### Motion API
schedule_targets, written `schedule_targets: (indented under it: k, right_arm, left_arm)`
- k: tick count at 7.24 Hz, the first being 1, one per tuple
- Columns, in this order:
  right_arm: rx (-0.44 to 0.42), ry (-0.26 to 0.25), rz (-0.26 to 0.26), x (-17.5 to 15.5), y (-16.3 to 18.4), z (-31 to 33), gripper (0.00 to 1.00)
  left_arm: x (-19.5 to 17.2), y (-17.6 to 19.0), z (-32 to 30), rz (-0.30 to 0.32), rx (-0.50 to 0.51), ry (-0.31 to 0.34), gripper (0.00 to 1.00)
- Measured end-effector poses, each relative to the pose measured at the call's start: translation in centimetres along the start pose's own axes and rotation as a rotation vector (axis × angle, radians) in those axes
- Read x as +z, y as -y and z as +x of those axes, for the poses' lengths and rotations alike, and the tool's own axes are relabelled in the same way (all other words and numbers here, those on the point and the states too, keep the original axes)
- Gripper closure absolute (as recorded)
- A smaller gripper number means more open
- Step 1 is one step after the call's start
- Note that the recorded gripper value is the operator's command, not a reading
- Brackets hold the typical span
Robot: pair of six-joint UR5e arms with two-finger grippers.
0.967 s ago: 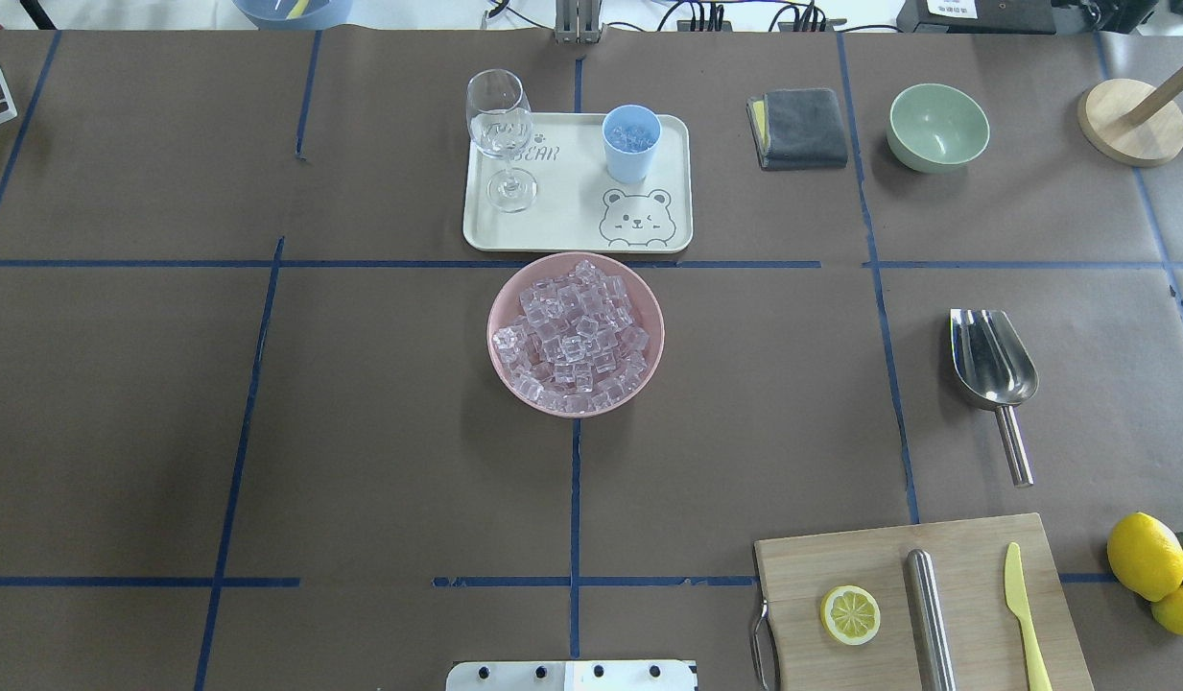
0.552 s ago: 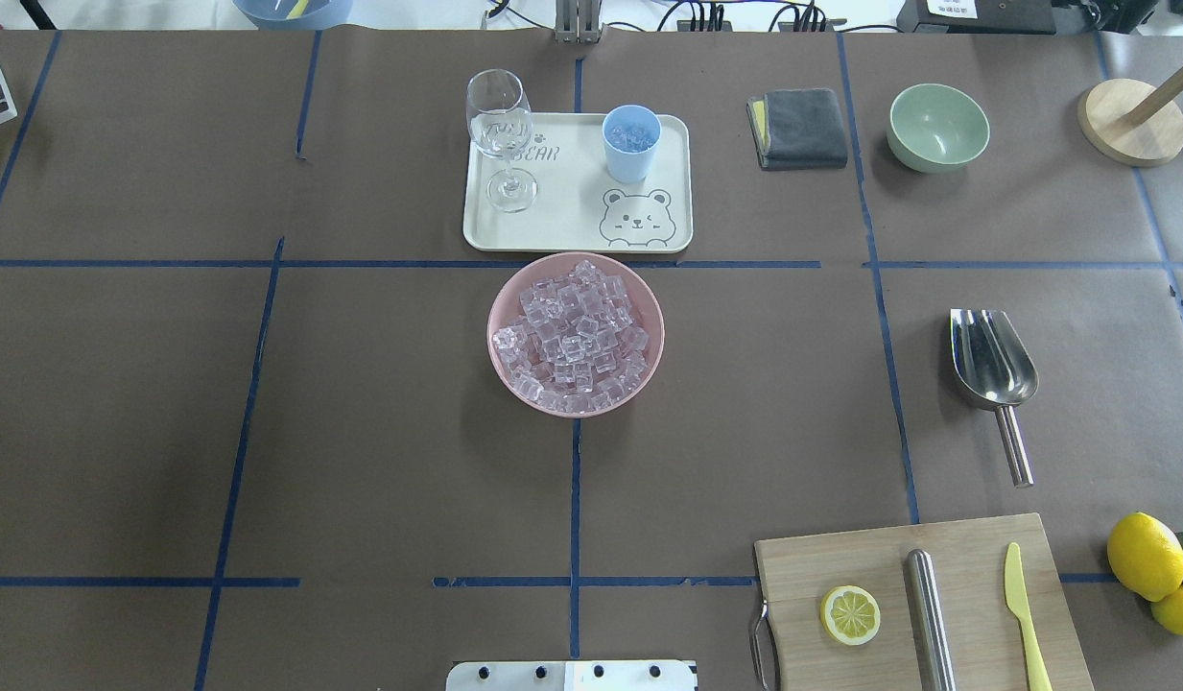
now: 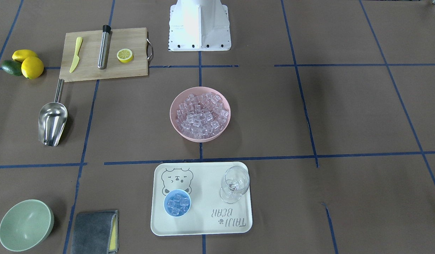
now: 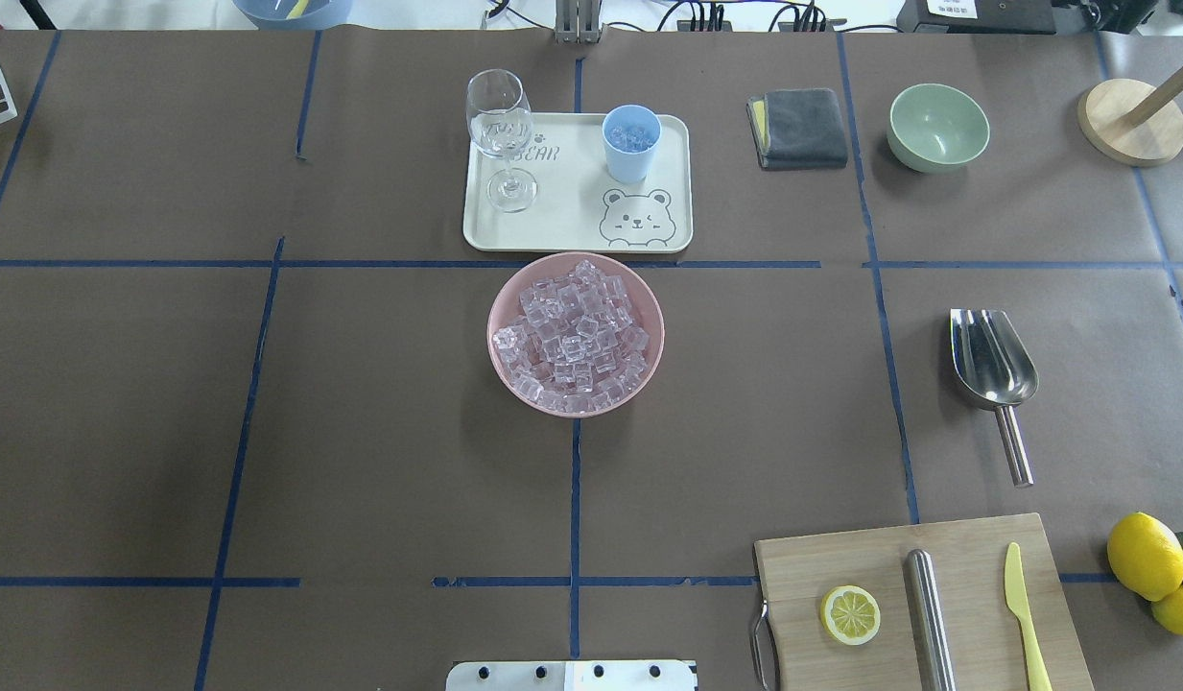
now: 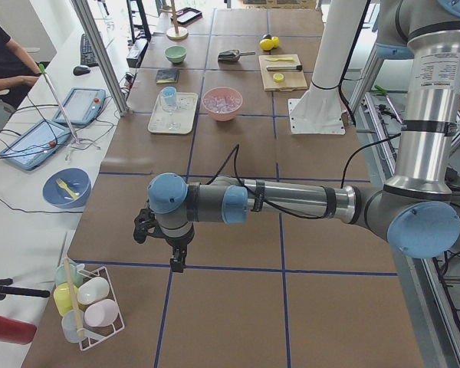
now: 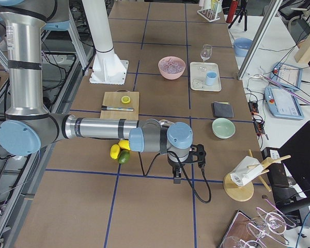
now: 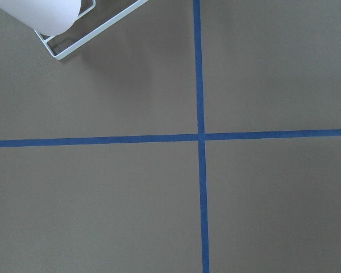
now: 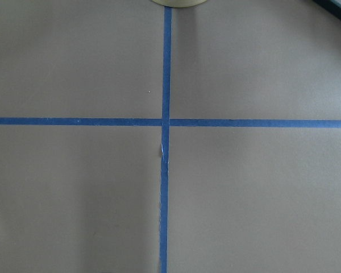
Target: Put ice in cup with scoop
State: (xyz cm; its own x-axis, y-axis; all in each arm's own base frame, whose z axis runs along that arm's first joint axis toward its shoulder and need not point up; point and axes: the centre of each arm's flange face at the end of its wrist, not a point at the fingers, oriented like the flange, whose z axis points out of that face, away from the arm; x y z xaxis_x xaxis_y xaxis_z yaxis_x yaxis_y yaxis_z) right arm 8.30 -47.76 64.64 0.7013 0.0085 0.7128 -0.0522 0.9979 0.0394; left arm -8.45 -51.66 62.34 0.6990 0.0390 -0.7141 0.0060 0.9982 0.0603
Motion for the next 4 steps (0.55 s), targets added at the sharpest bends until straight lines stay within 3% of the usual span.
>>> schedule_targets:
  k: [4]
  right_arm:
    - [0.015, -0.001, 0.002, -0.07, 0.03, 0.0, 0.0]
  left_arm:
    - [-0.05, 0.07, 0.07, 0.001, 0.001, 0.0, 0.0]
